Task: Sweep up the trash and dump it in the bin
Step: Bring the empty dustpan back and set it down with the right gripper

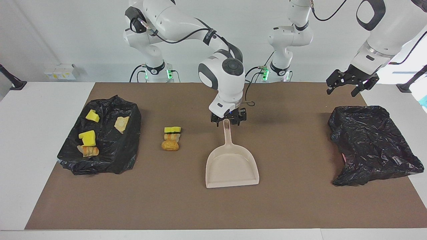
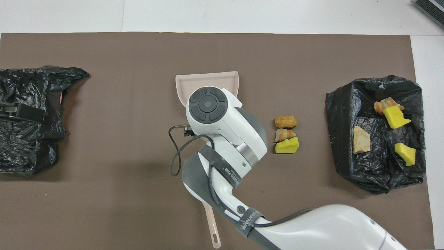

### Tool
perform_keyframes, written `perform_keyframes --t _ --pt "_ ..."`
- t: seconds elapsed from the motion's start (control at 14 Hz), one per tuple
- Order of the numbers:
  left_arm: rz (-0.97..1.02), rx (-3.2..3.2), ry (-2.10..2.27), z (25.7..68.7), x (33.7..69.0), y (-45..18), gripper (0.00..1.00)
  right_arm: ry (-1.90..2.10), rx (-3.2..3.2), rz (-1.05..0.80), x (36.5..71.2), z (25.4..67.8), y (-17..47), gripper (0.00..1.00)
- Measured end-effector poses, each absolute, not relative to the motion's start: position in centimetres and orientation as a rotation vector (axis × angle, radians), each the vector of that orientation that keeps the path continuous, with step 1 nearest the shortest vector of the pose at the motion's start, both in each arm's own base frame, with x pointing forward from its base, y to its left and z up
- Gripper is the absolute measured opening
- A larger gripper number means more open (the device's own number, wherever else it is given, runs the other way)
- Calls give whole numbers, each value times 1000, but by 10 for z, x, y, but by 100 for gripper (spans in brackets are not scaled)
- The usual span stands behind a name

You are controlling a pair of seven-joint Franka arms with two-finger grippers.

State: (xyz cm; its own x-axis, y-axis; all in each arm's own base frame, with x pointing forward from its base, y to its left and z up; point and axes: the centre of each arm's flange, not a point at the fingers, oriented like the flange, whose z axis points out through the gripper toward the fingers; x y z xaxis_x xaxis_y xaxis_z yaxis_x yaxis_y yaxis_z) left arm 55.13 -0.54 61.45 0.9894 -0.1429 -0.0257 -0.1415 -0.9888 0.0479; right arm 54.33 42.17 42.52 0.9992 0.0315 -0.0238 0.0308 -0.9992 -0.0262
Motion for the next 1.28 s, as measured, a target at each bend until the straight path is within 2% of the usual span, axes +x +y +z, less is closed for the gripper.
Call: perform_keyframes --t 0.14,0.28,0.5,0.71,1.0,1.28 --pt "-45 3088 -217 614 551 -4 100 -100 -3099 72 512 458 421 100" --pt "-45 3088 -219 614 551 -4 100 -166 -3095 127 468 472 419 100" --pt "-45 3088 -218 614 551 -4 100 -276 -3089 210 392 456 422 100" --pt "-45 3088 -218 614 551 -4 100 -381 -3053 248 335 421 419 100" --pt "-45 3088 -218 614 551 -4 100 -499 -3049 239 291 367 419 100" --pt "-45 3088 -218 614 551 -4 100 -566 -3039 234 282 348 416 100"
